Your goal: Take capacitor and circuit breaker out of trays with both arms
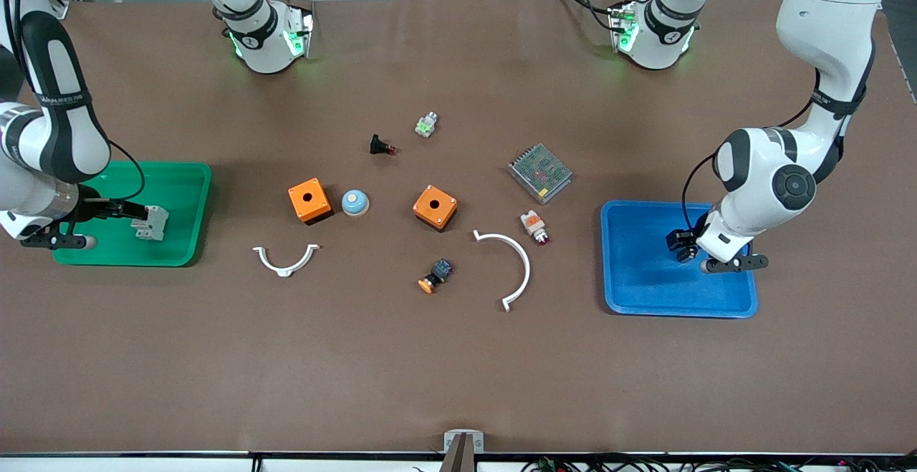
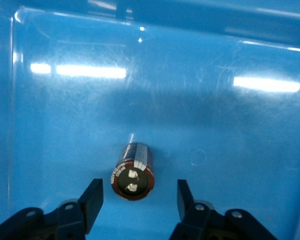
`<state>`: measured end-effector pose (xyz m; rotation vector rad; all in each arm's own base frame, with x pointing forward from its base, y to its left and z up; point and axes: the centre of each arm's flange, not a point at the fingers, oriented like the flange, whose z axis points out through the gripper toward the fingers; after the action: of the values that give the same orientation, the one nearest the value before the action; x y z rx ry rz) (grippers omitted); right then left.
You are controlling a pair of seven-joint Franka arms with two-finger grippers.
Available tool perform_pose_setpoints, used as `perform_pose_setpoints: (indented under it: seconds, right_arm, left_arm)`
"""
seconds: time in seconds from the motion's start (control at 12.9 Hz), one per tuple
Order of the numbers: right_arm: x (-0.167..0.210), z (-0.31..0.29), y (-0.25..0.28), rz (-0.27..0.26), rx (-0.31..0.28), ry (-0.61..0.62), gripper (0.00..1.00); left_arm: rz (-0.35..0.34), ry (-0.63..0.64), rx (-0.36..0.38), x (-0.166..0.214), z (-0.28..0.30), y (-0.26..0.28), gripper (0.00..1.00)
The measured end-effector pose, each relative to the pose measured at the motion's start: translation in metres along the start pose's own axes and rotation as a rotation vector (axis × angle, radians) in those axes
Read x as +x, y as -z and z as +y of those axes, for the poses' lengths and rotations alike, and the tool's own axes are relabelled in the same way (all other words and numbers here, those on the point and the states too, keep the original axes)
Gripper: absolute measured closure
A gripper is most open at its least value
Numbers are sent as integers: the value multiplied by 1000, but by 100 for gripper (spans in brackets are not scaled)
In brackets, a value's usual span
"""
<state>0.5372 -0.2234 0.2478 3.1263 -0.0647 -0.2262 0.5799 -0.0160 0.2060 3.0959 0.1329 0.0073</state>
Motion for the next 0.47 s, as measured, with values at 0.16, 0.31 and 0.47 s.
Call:
perform_pose_setpoints:
  seconds: [0.16,0.31,0.47]
  right_arm:
    - [0,-2,-18,5,-1,4,3]
    - [0,-4,-28,-2,3,19,25]
    - [0,-4,-30,-4,3,28,49]
  left_arm:
    - [6,4,0,5,-2,0,37]
    - [4,7,-1,10,-3,-5,41]
    - [-2,8,-1,11,-4,-10,52]
